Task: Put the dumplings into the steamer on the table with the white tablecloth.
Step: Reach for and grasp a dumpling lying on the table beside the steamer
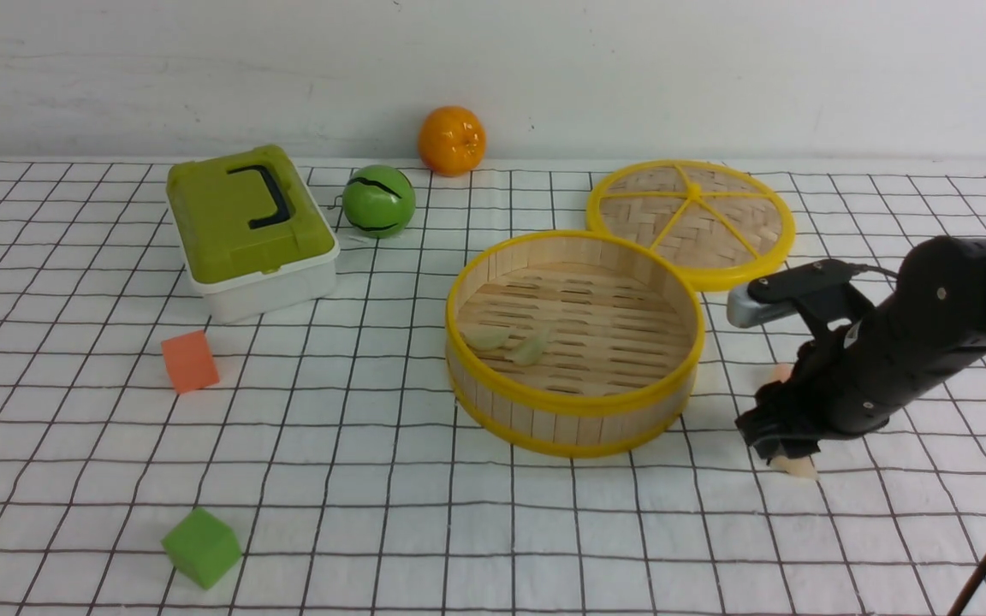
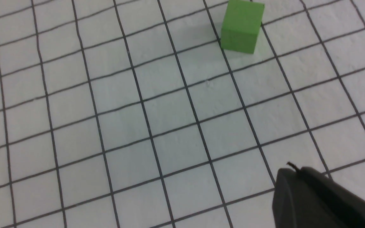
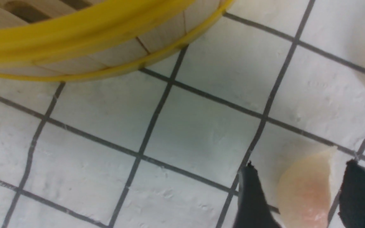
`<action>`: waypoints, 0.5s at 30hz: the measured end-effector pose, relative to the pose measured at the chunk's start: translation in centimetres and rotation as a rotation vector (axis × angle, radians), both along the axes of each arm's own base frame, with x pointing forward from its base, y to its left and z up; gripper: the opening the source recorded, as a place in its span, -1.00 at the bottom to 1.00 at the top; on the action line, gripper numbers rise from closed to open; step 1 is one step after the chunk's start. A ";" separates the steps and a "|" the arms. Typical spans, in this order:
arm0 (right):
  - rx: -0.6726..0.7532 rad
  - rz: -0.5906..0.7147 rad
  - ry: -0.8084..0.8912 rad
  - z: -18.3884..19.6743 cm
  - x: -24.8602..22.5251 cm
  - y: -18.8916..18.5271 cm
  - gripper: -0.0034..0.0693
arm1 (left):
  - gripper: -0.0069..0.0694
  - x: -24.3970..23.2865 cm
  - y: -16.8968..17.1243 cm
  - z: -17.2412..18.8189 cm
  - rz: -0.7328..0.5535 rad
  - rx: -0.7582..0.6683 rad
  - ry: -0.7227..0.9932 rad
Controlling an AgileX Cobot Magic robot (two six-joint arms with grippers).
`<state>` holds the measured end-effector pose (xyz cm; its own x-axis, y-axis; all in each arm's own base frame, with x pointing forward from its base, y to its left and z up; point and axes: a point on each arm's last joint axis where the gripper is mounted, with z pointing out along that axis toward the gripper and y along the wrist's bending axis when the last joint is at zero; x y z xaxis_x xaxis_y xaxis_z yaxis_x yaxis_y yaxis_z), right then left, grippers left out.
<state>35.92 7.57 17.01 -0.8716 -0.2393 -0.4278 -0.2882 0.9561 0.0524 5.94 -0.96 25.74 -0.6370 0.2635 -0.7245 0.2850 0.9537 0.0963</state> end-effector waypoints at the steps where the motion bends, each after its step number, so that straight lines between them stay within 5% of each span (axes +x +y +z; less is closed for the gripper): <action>1: 0.000 0.000 0.002 -0.1 0.0 0.0 0.11 | -0.85 0.0 0.0 0.0 0.000 -0.001 -0.004; 4: 0.001 -0.014 0.041 -1.1 0.0 0.0 -0.01 | -0.85 -0.4 0.3 0.2 -0.001 -0.018 -0.037; 8: 0.008 -0.040 0.058 -1.0 0.0 -0.1 -0.41 | -0.85 -0.7 0.5 0.3 0.005 -0.025 -0.050; 12: 0.018 -0.032 0.113 0.2 -0.1 0.0 -0.41 | -0.85 -0.9 0.7 0.1 0.016 -0.012 -0.023; 15: 0.124 -0.048 0.066 4.9 0.4 1.0 -0.41 | -0.85 -0.9 0.7 0.1 0.015 -0.014 -0.027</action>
<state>36.27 8.60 21.91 -0.9079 -0.1452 -0.3933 -0.2340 0.9539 0.1880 5.07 -0.29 25.83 -0.6208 0.2436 -0.7452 0.2682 0.9591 0.0902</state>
